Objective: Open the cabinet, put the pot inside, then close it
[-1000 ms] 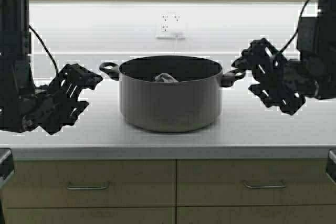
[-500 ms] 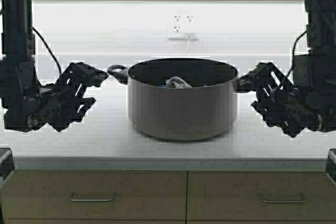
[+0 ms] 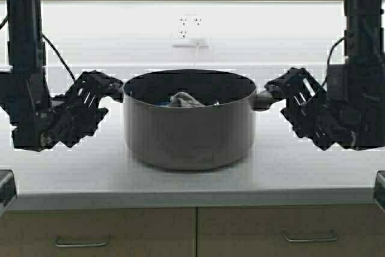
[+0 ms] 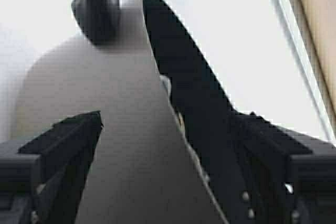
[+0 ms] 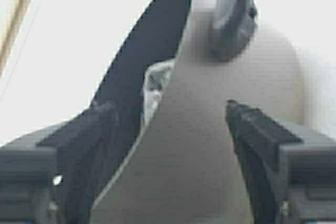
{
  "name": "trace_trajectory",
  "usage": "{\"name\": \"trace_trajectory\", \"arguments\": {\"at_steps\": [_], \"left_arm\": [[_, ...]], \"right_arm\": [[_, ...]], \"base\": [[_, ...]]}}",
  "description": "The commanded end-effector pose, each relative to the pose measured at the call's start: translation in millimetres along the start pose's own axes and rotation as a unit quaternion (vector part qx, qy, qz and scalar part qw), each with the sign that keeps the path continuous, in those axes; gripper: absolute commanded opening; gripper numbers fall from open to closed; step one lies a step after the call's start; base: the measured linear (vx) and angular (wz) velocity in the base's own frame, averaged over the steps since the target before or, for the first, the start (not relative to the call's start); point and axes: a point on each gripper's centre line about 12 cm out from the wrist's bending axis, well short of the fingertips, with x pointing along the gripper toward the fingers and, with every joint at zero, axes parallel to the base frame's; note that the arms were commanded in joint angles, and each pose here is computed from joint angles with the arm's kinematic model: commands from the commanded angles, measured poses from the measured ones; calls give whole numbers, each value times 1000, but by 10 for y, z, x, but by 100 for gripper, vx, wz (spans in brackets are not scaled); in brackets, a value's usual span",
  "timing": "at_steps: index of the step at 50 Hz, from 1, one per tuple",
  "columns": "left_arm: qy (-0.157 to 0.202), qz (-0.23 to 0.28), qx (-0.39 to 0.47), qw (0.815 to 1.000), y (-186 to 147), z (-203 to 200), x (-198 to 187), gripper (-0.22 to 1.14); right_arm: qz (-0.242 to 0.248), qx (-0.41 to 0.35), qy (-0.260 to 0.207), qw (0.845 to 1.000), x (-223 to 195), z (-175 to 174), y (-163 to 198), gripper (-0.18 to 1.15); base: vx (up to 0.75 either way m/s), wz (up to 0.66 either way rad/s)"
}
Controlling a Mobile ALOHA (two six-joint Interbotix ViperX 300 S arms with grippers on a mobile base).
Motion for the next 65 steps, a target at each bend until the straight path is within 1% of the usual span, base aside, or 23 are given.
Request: {"name": "trace_trajectory", "arguments": {"at_steps": [1,5,10,15,22,27,34,45,53,59,62,65], "left_arm": [[-43,-23,4,999,-48,119,225,102],[-73,-33,5,997,-5,208,395,102],[-88,-25,5,996,109,267,545,102],[-88,-14,5,996,221,263,622,102],[-86,-11,6,996,311,210,694,101],[-93,-8,7,996,364,203,722,101],[-97,-4,7,995,408,188,770,101],[-120,16,3,993,431,190,841,101],[-120,29,0,992,463,188,893,100],[-123,42,1,991,493,191,918,96],[-128,52,0,990,501,181,933,89],[-137,61,-4,989,504,178,945,78]], "right_arm": [[31,5,-21,999,221,9,35,96],[41,7,-38,998,368,15,0,96],[44,13,-51,998,547,16,-83,96],[45,22,-60,997,684,15,-169,96],[45,31,-71,996,800,41,-284,96],[49,32,-81,995,866,95,-329,96],[54,33,-78,995,967,131,-353,96],[64,40,-62,995,1120,82,-370,96],[65,51,-64,995,1139,80,-389,96],[61,52,-62,995,1133,63,-418,95],[62,53,-63,995,1152,55,-422,94],[64,54,-63,994,1175,51,-438,91]], "base": [[2,-4],[2,-3],[1,-1],[0,0],[0,0],[0,0],[0,0],[0,0],[0,0],[0,0],[0,0],[0,0]]}}
